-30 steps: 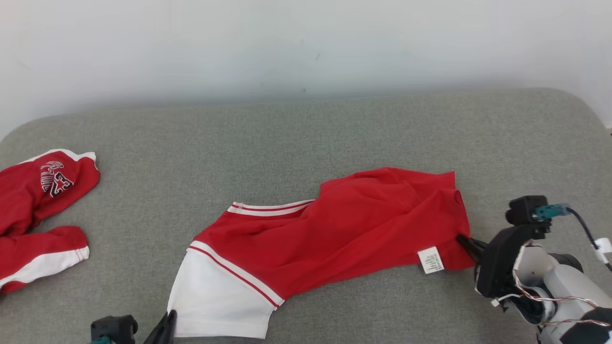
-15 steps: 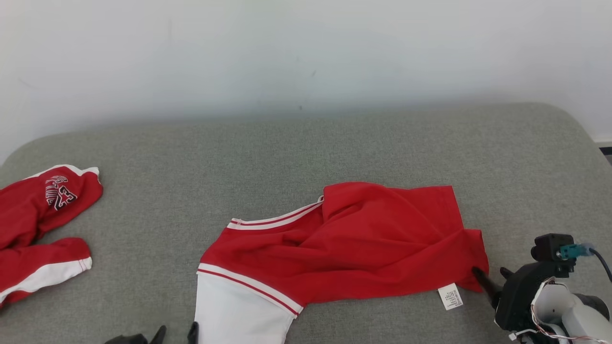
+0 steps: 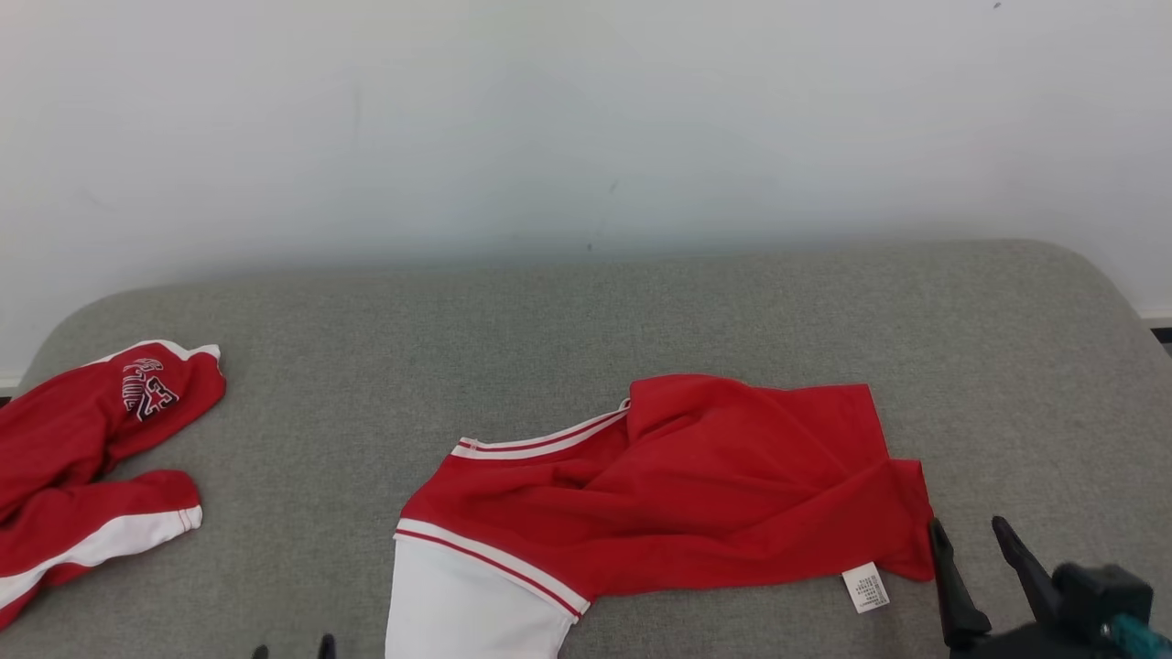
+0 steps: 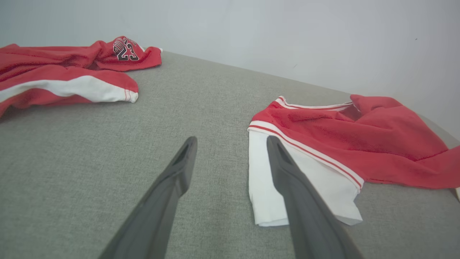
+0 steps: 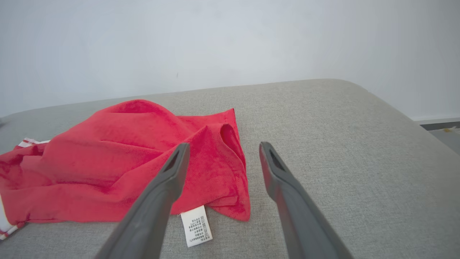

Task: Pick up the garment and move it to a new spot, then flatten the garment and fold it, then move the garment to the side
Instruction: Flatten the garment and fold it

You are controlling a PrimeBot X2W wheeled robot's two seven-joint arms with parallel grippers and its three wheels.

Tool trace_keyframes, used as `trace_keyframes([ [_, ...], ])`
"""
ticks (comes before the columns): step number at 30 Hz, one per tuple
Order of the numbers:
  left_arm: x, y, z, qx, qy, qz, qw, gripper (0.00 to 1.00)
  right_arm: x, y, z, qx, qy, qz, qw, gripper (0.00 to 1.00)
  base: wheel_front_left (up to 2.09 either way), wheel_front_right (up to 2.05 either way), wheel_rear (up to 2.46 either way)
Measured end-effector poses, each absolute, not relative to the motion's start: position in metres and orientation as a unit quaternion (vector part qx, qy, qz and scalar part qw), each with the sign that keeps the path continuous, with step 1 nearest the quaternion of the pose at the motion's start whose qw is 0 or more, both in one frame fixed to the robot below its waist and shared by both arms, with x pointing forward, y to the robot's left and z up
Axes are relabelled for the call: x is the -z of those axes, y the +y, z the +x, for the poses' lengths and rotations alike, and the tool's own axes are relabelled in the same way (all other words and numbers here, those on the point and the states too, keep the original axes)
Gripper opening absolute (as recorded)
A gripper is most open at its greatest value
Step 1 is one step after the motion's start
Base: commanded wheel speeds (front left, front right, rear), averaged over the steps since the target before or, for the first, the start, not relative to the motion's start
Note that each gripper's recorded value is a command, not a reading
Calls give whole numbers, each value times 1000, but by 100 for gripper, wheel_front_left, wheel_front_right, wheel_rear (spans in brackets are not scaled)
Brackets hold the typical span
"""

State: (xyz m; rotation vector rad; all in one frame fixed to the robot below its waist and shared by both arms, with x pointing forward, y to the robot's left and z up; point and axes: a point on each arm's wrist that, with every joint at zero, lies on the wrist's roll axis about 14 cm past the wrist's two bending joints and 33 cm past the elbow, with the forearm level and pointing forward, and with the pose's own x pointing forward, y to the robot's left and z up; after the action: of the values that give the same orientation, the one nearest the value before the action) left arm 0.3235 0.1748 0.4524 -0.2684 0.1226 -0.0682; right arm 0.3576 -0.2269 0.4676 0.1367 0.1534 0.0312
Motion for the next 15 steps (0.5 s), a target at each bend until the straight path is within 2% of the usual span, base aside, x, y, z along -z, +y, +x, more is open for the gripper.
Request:
trace_keyframes([
  [4, -480, 182, 322, 26, 9, -134, 991, 100, -476, -219, 344, -11, 26, 45, 999, 100, 0, 0, 0],
  [8, -486, 189, 311, 12, -9, -136, 991, 100, -476, -204, 331, -13, 9, 43, 999, 100, 0, 0, 0],
  [15, -483, 210, 295, -23, -13, -129, 991, 100, -464, -181, 302, -26, 21, 49, 998, 100, 0, 0, 0],
])
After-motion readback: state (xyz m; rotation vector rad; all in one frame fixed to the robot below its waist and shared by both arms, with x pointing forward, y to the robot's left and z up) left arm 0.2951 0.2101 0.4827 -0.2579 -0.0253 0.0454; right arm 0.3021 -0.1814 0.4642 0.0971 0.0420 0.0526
